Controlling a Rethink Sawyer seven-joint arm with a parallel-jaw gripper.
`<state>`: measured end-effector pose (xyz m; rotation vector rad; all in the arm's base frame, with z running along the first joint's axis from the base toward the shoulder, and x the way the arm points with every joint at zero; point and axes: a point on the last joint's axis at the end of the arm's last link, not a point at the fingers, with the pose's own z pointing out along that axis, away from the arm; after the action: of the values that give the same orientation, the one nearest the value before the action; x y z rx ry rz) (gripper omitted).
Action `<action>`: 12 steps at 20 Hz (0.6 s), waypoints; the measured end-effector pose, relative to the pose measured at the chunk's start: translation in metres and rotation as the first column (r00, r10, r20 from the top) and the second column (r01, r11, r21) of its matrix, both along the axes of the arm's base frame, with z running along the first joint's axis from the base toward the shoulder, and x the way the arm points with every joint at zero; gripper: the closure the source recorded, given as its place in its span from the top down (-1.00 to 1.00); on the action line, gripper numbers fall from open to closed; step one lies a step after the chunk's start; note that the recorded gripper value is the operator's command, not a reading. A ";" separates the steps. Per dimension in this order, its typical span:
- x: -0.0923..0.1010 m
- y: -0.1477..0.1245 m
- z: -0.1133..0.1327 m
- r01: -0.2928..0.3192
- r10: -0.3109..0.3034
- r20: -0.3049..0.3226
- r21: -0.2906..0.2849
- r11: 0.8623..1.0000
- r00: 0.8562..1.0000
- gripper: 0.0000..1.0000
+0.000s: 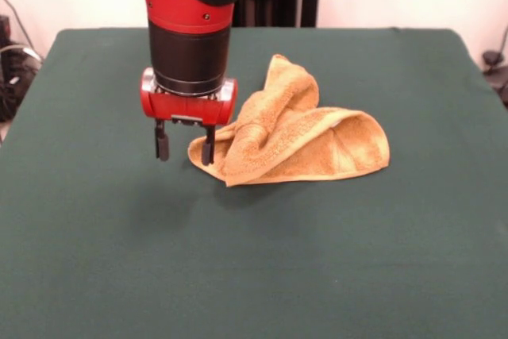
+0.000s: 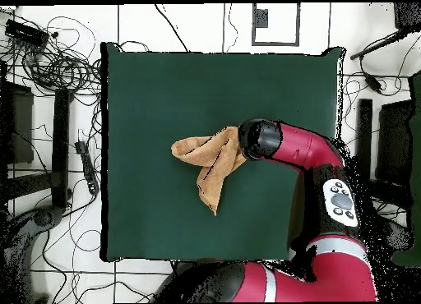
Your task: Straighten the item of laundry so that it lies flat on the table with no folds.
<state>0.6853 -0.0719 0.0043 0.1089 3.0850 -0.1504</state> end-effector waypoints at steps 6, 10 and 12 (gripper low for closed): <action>0.001 0.000 -0.001 -0.002 0.002 0.017 -0.004 1.000 1.000 1.00; 0.001 0.000 -0.002 -0.002 0.003 0.024 -0.005 1.000 1.000 1.00; 0.000 0.000 -0.002 -0.003 0.003 0.027 -0.006 1.000 1.000 1.00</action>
<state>0.6856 -0.0717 0.0020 0.1052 3.0571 -0.1567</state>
